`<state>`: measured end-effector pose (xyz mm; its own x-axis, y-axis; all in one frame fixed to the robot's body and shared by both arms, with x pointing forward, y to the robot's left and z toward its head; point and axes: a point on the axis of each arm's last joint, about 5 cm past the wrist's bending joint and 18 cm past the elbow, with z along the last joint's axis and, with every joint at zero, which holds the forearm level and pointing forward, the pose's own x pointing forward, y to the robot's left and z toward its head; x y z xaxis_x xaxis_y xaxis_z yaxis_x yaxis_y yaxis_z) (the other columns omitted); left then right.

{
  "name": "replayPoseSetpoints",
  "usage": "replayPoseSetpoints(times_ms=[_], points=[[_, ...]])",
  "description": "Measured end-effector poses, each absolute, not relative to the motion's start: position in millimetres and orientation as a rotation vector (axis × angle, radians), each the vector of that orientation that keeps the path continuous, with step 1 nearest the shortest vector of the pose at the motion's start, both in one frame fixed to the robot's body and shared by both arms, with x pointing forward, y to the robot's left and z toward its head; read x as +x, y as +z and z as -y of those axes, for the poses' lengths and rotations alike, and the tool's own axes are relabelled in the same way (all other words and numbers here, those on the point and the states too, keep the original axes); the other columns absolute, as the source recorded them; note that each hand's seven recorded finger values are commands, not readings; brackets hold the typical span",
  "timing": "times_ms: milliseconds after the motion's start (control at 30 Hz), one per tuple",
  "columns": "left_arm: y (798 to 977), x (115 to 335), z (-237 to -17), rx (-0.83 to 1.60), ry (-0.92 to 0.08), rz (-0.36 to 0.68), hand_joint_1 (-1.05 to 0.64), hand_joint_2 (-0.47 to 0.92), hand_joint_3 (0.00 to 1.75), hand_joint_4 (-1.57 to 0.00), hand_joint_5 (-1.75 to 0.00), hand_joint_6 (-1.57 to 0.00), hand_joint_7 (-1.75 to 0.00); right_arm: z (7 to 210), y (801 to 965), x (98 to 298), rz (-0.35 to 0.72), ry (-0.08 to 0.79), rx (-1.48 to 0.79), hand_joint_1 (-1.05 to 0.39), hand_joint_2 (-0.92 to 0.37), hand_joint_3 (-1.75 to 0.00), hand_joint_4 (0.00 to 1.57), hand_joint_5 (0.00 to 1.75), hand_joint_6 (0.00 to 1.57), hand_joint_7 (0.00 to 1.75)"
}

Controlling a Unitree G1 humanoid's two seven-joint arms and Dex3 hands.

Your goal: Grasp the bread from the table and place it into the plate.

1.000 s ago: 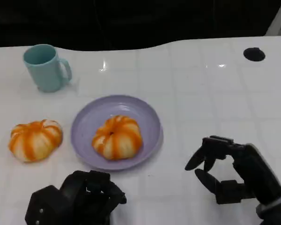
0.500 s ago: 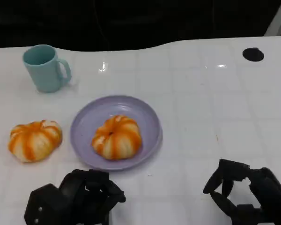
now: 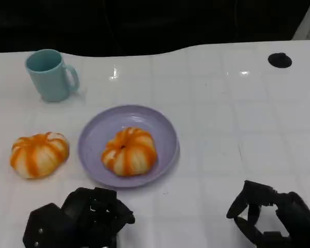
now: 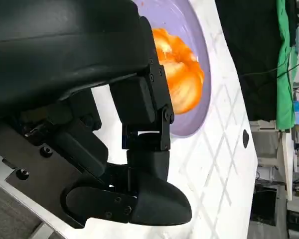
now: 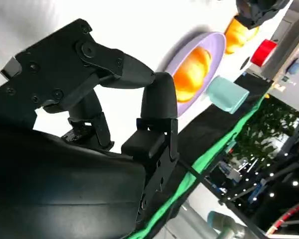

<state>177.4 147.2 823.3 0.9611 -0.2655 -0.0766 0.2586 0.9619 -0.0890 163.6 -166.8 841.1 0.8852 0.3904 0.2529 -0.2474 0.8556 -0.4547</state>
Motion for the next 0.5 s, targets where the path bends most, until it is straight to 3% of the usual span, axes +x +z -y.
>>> replayPoseSetpoints(times_ms=[500], points=[[820.9,175.9,-150.0,-0.084,-0.255,-0.083,-1.05,0.60,0.59,-1.57,-1.18,-1.48,-0.63,164.0,837.0,163.2,0.349,0.341,-0.425,-0.35,-0.59,-0.83,0.72,1.75,0.67,1.36]])
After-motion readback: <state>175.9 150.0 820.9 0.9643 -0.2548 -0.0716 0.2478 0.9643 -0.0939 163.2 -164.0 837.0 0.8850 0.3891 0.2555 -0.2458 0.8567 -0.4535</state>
